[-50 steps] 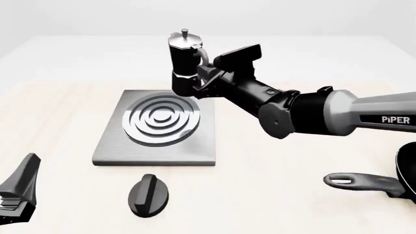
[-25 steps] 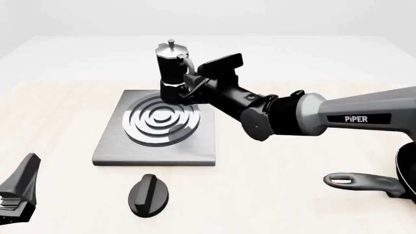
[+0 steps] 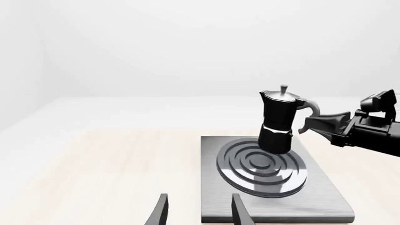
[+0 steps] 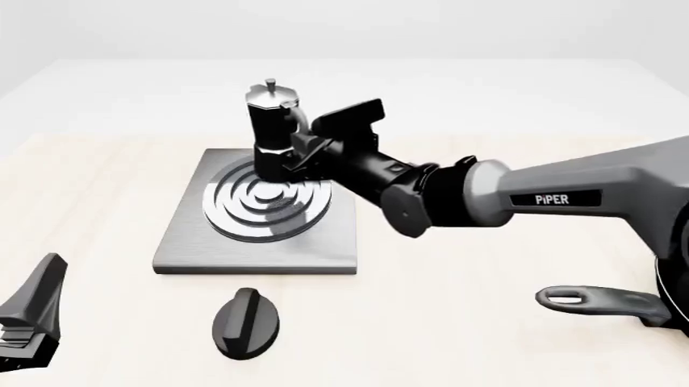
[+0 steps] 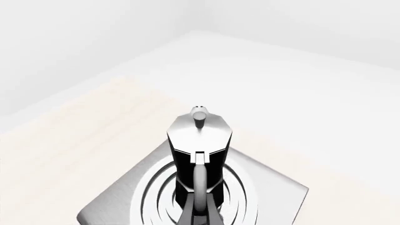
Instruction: Put the moka pot on the stove.
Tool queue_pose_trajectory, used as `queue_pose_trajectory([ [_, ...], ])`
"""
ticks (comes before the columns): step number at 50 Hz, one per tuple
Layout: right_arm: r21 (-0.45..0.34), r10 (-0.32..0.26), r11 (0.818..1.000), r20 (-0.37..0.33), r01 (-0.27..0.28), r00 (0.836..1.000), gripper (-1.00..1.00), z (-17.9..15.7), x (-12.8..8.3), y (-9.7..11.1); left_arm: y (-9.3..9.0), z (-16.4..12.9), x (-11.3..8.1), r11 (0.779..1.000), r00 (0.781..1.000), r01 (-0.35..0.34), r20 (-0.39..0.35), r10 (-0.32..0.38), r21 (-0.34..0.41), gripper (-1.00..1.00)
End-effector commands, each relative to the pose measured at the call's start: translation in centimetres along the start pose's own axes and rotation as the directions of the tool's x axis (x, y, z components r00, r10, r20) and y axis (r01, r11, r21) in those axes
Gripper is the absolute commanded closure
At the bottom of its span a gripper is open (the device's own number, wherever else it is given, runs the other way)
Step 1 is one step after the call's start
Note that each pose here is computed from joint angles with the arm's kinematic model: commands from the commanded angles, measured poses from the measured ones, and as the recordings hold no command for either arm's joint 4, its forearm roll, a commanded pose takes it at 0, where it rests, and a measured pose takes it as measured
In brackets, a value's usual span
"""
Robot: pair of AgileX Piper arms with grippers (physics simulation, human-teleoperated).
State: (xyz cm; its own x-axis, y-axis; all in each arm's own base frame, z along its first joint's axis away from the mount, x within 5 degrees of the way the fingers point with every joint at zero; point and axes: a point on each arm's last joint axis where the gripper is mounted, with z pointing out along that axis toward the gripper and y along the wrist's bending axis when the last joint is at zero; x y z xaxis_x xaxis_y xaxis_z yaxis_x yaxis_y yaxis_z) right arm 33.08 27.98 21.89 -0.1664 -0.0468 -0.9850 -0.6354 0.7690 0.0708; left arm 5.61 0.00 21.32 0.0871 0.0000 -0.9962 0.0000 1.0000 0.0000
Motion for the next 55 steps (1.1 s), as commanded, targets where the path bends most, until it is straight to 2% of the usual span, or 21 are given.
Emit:
queue_pose_trajectory([
  [1,-0.013,0.015,1.000,0.012,-0.015,1.000,1.00,0.6,-0.1,0.5,0.0,0.0,0.0,1.000,1.000,0.000,0.000,0.000,0.000,-1.00],
  [55,-0.028,0.042,0.999,-0.021,-0.043,0.999,1.00,1.8,2.3,1.2,0.0,0.0,0.0,1.000,1.000,0.000,0.000,0.000,0.000,-1.00],
])
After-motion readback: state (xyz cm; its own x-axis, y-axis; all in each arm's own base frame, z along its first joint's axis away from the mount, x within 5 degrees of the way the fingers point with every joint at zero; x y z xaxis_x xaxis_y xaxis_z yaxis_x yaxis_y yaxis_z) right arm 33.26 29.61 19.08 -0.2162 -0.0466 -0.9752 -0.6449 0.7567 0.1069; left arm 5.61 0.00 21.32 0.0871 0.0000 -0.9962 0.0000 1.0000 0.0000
